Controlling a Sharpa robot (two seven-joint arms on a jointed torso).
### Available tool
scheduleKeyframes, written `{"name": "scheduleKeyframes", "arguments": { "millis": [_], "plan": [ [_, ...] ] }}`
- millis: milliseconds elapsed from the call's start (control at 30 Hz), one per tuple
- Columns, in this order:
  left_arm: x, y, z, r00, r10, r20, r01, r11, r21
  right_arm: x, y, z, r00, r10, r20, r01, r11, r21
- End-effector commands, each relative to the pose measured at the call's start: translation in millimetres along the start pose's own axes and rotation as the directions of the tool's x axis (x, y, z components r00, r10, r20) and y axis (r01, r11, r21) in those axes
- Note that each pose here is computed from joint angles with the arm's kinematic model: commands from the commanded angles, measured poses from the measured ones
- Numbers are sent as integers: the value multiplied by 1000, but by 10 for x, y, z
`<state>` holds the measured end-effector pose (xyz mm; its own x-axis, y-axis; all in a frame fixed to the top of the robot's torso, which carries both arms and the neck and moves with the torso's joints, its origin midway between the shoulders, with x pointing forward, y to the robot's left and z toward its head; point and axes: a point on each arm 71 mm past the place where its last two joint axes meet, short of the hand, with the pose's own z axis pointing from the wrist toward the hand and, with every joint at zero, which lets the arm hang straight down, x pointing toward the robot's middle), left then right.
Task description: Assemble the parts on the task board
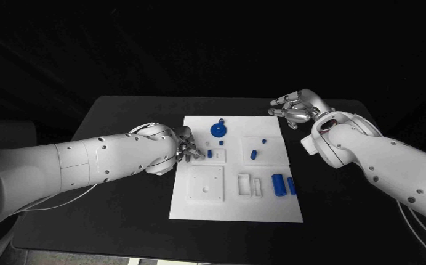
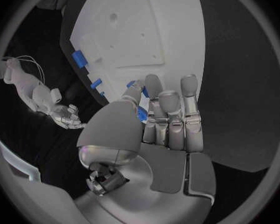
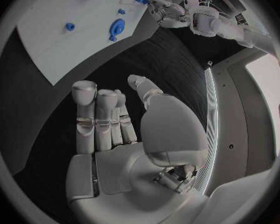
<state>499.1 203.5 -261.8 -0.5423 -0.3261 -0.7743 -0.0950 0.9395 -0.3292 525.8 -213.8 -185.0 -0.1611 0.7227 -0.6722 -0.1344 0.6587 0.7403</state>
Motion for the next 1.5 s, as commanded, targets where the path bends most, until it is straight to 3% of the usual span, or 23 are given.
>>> {"name": "scheduleKeyframes", "arguments": {
  "millis": [33, 733, 967, 1333, 1500],
  "plan": [
    [52, -4, 6, 999, -17, -29, 17, 1000, 4, 4, 3, -2, 1000, -3, -6, 3, 1000, -5],
    [44, 7, -49, 997, -69, -34, 70, 997, 38, 2, -6, -5, 1000, -5, -9, 5, 1000, -4],
    [-56, 18, -83, 989, -144, -45, 148, 985, 94, 2, 0, -9, 1000, -4, -10, 4, 1000, -10],
    [-278, 48, -145, 938, -323, -125, 342, 918, 202, 23, 33, -22, 1000, -3, -19, 2, 1000, -27],
    [-329, 91, -144, 921, -358, -158, 385, 898, 211, 52, 71, -34, 999, -10, -32, 8, 999, -44]
  ]
}}
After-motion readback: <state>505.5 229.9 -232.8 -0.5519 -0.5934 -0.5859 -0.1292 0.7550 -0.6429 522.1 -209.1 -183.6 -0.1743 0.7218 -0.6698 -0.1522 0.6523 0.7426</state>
